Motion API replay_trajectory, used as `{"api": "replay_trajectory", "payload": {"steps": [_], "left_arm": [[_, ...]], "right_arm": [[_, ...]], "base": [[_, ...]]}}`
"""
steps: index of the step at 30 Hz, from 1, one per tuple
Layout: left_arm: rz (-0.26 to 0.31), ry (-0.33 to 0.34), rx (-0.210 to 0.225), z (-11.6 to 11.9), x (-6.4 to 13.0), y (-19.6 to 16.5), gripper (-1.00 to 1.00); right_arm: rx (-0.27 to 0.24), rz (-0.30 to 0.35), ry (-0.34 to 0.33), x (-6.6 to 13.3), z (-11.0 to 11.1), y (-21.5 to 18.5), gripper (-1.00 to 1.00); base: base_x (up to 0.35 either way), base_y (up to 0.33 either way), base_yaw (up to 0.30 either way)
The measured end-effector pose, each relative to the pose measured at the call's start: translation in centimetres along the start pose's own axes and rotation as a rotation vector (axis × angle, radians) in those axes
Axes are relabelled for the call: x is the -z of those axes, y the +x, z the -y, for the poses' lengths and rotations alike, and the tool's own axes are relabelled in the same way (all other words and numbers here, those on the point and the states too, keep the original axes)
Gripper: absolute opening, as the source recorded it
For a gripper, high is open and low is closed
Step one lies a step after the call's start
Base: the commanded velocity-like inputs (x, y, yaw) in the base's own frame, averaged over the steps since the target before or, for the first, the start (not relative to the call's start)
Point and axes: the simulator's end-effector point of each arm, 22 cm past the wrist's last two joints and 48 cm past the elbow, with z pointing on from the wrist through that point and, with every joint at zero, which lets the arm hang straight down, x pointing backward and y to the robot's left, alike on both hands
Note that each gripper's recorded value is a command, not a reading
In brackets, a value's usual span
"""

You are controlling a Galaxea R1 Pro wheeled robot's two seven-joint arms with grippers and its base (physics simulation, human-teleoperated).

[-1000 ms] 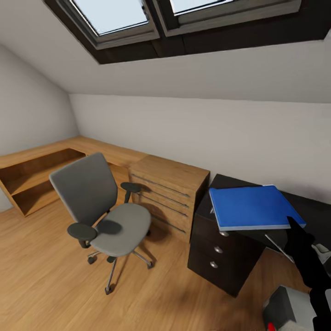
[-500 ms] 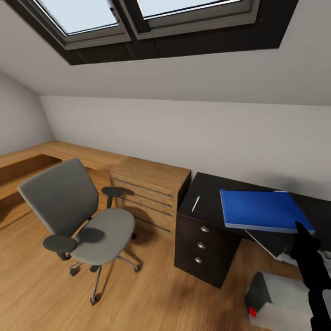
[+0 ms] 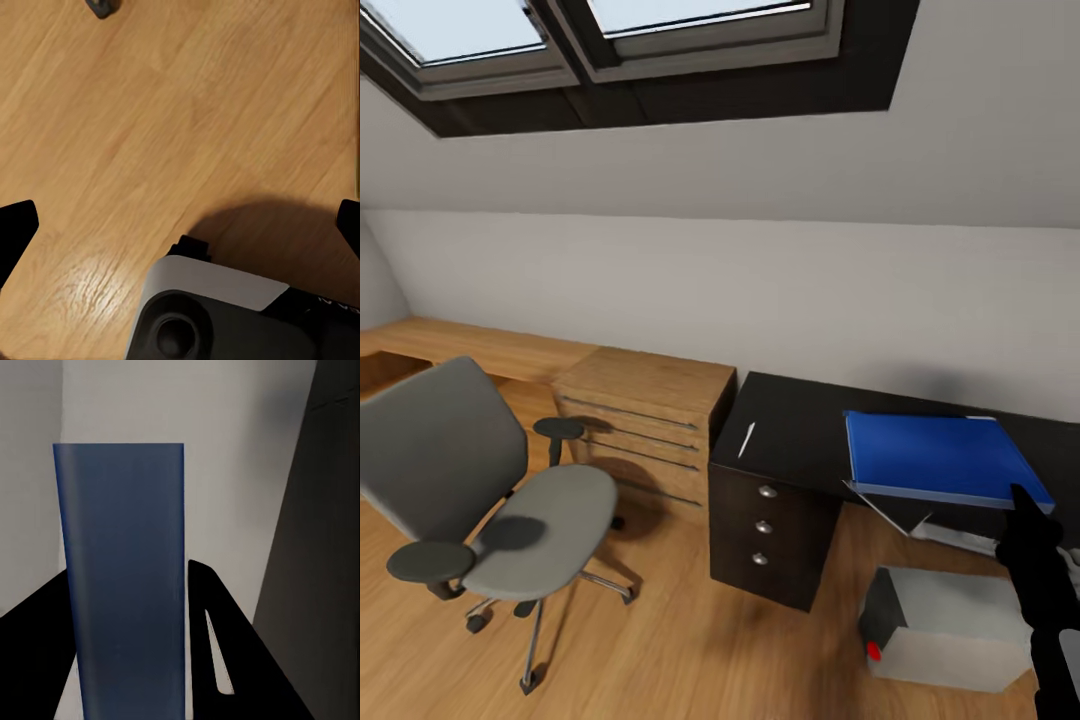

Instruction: In the bedroom, organize the workspace by keeping the computer under the desk, ensuring the monitor is on the desk, placing the keyboard on the desk next to the monitor, placing the mouse on the desk next to the keyboard, moving the folder from the swivel chair onto the desk next to the mouse, stacking the notebook on top of the folder with the pen on top of the notebook, and positioning the swivel chair next to the desk.

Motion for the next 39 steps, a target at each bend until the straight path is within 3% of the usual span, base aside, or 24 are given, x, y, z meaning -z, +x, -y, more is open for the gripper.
{"api": "replay_trajectory", "payload": {"steps": [15,26,39], "left_arm": [[0.003,0.000,-0.001,0.0,0.0,-0.1,1.00],[0.012,0.002,0.001,0.0,0.0,-0.5,1.00],[0.025,0.006,0.005,-0.1,1.6,-1.6,1.00]], "right_arm": [[0.044,0.051,-0.002,0.0,-0.2,-1.1,-1.00],[0.045,0.058,-0.012,0.1,-0.8,-1.4,-1.00],[0.036,0.060,-0.026,0.4,-3.1,-1.9,-1.00]], "base": [[0.000,0.000,-0.278],[0.000,0.000,-0.239],[0.000,0.000,-0.173]]}}
